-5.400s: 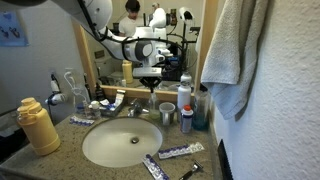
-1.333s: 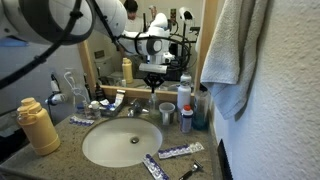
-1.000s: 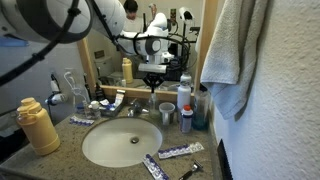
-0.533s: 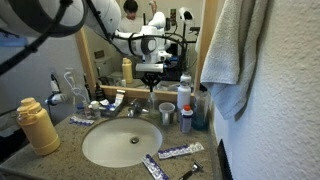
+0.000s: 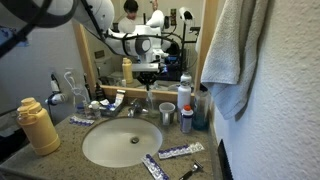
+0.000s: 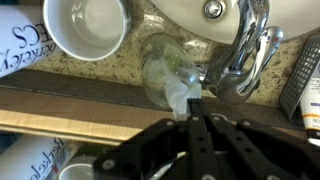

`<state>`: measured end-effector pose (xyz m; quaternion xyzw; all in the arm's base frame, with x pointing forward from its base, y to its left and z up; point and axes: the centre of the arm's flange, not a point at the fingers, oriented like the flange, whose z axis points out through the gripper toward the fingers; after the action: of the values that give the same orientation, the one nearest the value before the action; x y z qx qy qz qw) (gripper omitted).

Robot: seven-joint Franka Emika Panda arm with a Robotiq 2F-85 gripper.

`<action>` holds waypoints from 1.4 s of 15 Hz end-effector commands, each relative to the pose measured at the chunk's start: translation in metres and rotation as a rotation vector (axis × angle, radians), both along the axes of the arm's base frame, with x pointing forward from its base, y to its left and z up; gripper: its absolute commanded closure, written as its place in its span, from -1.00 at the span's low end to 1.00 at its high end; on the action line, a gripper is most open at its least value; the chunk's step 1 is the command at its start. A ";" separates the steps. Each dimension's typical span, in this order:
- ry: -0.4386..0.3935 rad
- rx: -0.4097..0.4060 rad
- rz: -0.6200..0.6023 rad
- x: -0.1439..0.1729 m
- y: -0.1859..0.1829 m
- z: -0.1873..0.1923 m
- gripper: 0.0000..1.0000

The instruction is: Press down on the liquid soap bottle

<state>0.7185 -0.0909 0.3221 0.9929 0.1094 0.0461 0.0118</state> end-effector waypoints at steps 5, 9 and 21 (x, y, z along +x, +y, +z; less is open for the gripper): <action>-0.039 -0.031 -0.056 -0.029 0.010 0.010 1.00; -0.047 -0.044 -0.076 -0.032 0.013 0.017 1.00; 0.033 -0.039 -0.093 -0.072 0.046 0.054 1.00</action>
<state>0.6776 -0.0533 0.3624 0.9957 0.0768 0.0439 0.0267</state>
